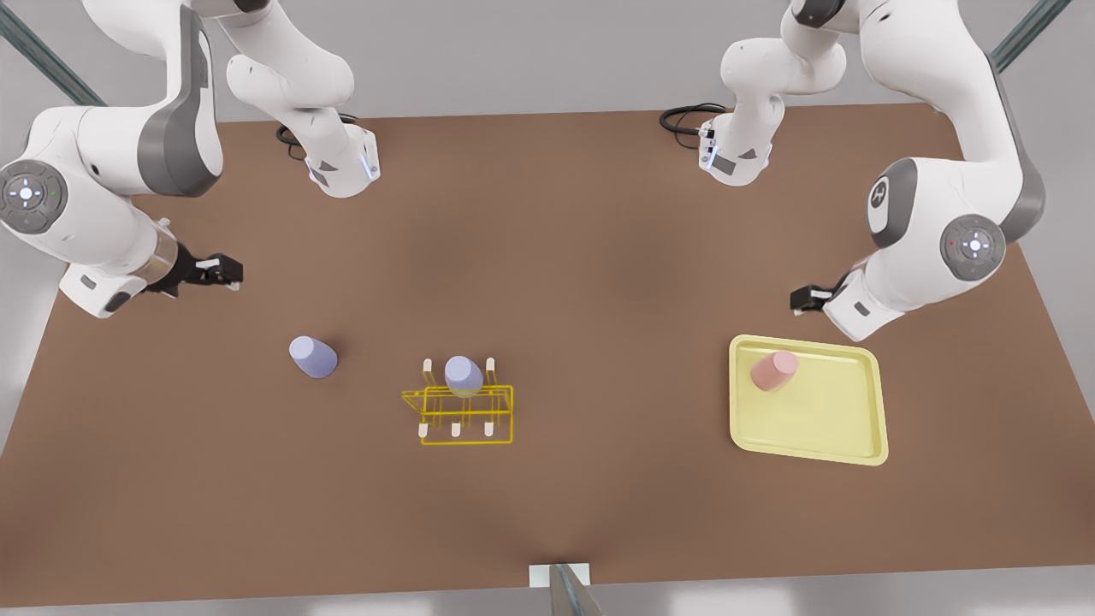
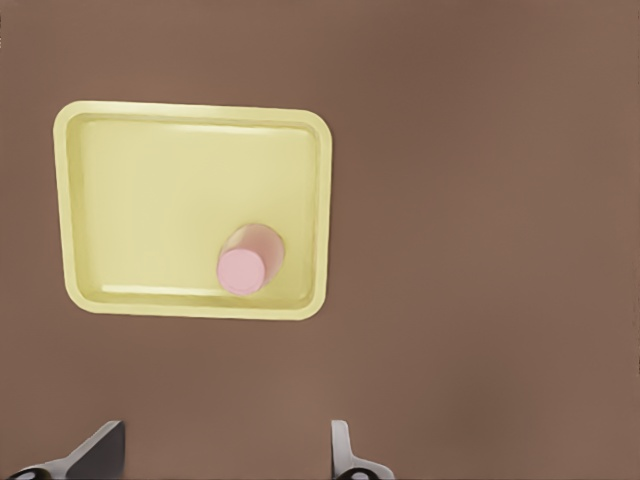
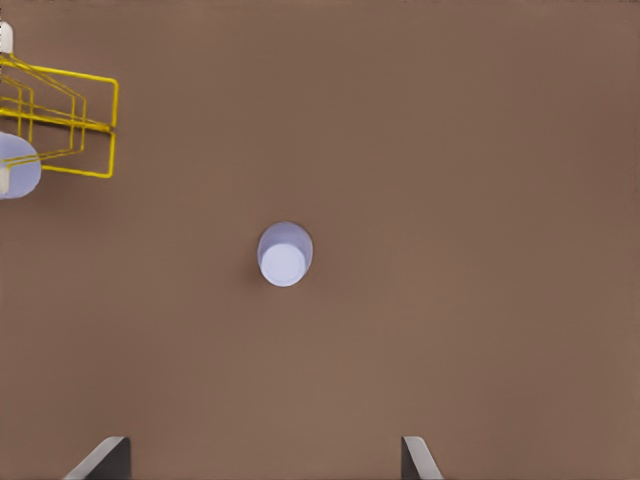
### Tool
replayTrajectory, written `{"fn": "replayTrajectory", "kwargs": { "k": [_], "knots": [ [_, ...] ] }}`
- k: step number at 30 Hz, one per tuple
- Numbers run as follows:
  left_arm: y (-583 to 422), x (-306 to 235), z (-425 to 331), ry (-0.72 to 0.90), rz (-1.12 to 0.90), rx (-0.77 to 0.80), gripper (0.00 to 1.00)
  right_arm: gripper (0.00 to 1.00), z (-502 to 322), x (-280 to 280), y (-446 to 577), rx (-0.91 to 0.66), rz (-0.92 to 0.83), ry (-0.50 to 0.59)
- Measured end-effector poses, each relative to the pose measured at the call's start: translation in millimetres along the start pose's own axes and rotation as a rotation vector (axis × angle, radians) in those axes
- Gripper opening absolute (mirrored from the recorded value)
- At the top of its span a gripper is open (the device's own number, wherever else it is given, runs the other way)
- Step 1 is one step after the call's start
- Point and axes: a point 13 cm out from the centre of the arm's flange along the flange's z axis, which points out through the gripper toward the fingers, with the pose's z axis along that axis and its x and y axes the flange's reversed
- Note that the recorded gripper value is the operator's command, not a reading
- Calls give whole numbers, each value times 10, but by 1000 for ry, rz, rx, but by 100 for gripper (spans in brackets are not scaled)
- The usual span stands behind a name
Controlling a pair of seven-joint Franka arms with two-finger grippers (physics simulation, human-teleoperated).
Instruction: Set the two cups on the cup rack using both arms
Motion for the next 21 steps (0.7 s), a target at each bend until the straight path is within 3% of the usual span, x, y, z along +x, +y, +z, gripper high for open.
{"fn": "replayTrajectory", "kwargs": {
  "k": [5, 10, 15, 21],
  "knots": [
    [26, -88, 158, -7, -14, 1, 100, 99, 419, -304, 86, 13, -39, 35],
    [297, -448, 1324, 18, -61, -2, 100, 100, 1763, -917, 492, 33, -120, 70],
    [279, -478, 2114, -24, -51, -2, 100, 100, 2488, -620, 422, 28, -85, -14],
    [416, -456, 2473, -77, -65, -5, 100, 100, 2934, -482, 178, -13, 34, -78]
  ]
}}
